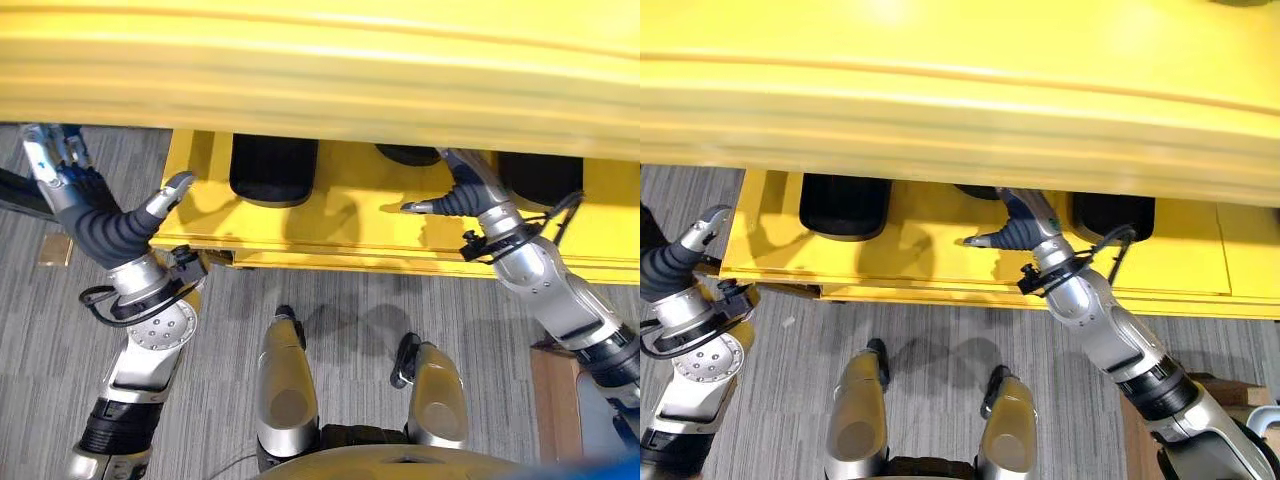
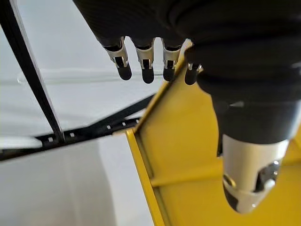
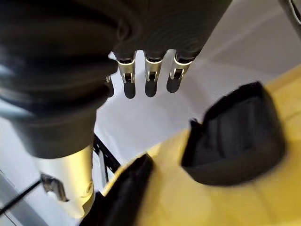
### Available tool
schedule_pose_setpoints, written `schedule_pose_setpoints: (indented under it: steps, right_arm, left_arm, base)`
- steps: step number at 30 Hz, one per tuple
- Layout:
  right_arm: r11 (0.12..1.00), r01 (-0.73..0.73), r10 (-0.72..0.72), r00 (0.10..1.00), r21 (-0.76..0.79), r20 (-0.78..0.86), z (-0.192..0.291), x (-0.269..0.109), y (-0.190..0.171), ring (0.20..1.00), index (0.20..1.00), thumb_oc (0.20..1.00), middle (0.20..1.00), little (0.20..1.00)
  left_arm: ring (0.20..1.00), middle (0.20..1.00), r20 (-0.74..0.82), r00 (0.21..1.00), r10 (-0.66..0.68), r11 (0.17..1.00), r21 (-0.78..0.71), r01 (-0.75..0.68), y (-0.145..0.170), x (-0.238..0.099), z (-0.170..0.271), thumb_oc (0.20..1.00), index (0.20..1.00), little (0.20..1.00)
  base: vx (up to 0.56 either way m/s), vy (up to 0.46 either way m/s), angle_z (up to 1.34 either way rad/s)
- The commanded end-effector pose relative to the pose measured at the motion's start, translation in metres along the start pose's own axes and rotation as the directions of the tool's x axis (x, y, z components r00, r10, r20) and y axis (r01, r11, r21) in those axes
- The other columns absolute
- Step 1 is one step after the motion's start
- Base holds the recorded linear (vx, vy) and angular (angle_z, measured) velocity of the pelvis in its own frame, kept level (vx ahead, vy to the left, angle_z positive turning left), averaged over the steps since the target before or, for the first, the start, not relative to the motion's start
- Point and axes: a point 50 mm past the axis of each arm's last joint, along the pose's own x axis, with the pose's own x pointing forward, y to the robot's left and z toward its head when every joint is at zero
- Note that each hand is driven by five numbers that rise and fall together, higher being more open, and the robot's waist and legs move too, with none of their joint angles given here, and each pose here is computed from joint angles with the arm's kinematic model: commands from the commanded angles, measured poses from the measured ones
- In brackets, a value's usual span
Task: Move parts from the plastic box to the shelf.
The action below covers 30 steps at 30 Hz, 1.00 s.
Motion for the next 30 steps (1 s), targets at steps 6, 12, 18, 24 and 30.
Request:
schedule_pose_setpoints:
  steps: [6,12,18,24,30]
  right_arm:
    - [0.967,0.241,-0.246,0.968,-0.078,-0.056,-0.003,0.018,-0.027,1.000,1.000,1.000,1.000,1.000]
    - [0.955,0.267,-0.277,0.959,-0.128,-0.067,-0.005,0.029,-0.034,1.000,1.000,1.000,1.000,1.000]
    - [0.937,0.306,-0.327,0.937,-0.167,-0.122,-0.014,0.036,-0.042,1.000,1.000,1.000,1.000,1.000]
    - [0.927,0.313,-0.343,0.930,-0.207,-0.129,-0.018,0.035,-0.046,1.000,1.000,1.000,1.000,1.000]
    - [0.930,0.268,-0.302,0.947,-0.250,-0.107,-0.015,0.040,-0.046,1.000,1.000,1.000,1.000,1.000]
  left_arm:
    - [1.000,1.000,0.069,0.995,-0.076,0.992,-0.100,0.083,-0.014,0.006,0.020,1.000,1.000,1.000]
    - [1.000,1.000,0.068,0.993,-0.092,0.987,-0.130,0.100,-0.021,0.004,0.019,1.000,1.000,1.000]
    - [1.000,1.000,0.073,0.992,-0.105,0.981,-0.154,0.115,-0.027,0.006,0.020,1.000,1.000,1.000]
    - [1.000,1.000,0.077,0.990,-0.116,0.974,-0.184,0.129,-0.032,0.005,0.020,1.000,1.000,1.000]
    - [1.000,1.000,0.028,0.989,-0.148,0.959,-0.241,0.150,-0.041,0.003,0.016,1.000,1.000,1.000]
  base:
    - [-0.08,-0.012,0.18]
    - [-0.07,0.013,0.05]
    - [-0.07,-0.003,0.03]
    - [-0.11,0.030,0.08]
    - [-0.08,0.077,-0.09]
